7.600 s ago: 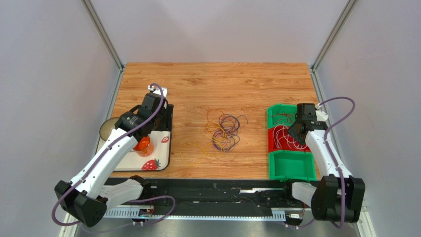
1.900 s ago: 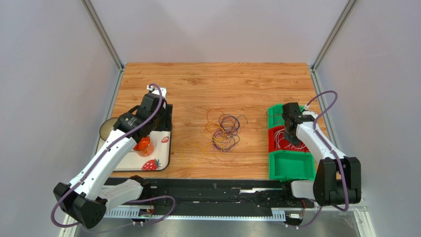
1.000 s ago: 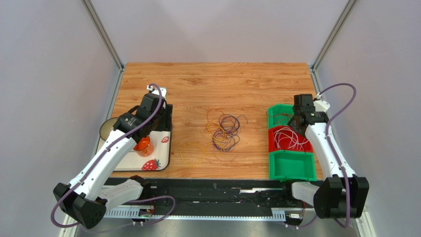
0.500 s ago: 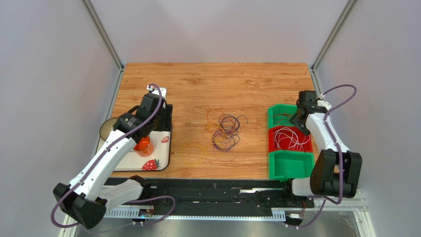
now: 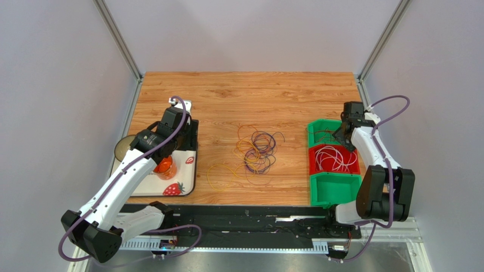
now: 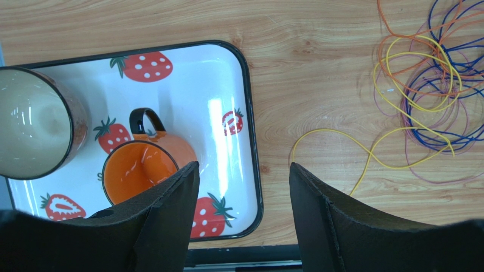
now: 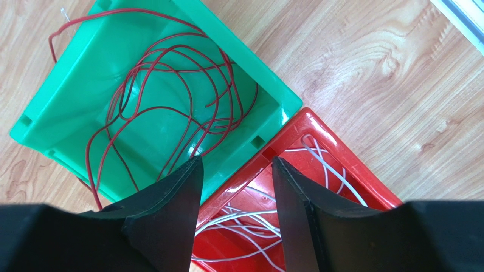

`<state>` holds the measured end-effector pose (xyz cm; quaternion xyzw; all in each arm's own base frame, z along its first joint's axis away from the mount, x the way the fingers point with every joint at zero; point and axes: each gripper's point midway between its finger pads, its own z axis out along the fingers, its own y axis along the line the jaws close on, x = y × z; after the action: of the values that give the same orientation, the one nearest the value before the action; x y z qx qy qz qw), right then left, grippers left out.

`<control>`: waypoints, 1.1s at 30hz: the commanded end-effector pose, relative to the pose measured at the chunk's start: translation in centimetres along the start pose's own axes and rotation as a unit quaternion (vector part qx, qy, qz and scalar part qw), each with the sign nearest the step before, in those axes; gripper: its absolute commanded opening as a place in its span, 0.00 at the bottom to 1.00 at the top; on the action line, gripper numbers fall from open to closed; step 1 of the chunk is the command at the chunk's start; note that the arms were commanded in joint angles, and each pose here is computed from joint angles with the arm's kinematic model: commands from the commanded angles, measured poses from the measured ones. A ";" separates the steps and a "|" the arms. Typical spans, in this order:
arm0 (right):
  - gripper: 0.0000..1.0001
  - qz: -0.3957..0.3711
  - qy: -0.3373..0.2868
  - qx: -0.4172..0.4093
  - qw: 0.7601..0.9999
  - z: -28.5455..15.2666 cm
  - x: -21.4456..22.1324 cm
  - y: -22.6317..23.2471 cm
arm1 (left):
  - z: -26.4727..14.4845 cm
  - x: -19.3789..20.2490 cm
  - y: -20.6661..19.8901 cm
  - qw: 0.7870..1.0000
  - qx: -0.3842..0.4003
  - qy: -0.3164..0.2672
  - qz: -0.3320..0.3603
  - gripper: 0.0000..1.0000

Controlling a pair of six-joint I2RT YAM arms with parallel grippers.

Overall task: Untangle the cables
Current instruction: Move the bin to the center of the board.

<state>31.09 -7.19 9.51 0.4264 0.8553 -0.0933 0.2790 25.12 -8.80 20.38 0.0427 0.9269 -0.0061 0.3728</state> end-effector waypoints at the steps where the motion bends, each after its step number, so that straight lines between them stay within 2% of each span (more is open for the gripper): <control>1: 0.52 0.022 -0.001 -0.026 0.999 0.6 -0.7 1.7 | -0.3 -0.5 0.0 1.000 0.006 -0.013 0.004 0.68; 7: 0.45 0.027 0.020 -0.041 0.999 0.8 0.0 2.5 | -0.3 -0.6 0.0 1.000 0.006 -0.014 0.004 0.68; 15: 0.46 0.031 0.041 -0.054 0.997 0.5 1.0 2.7 | -0.3 -0.6 0.0 1.000 0.006 -0.014 0.004 0.68; 22: 0.45 0.034 0.090 -0.077 0.992 1.7 3.3 4.0 | -0.3 -0.6 0.0 1.000 0.007 -0.015 0.004 0.68; 33: 0.13 0.062 0.089 -0.086 0.990 2.1 2.0 5.8 | -0.4 -0.6 0.0 1.000 0.006 -0.016 0.004 0.68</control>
<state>33.99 -3.80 6.99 0.4501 0.8587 0.0139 0.2445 25.10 -8.86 20.38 0.0436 0.9270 -0.0075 0.3725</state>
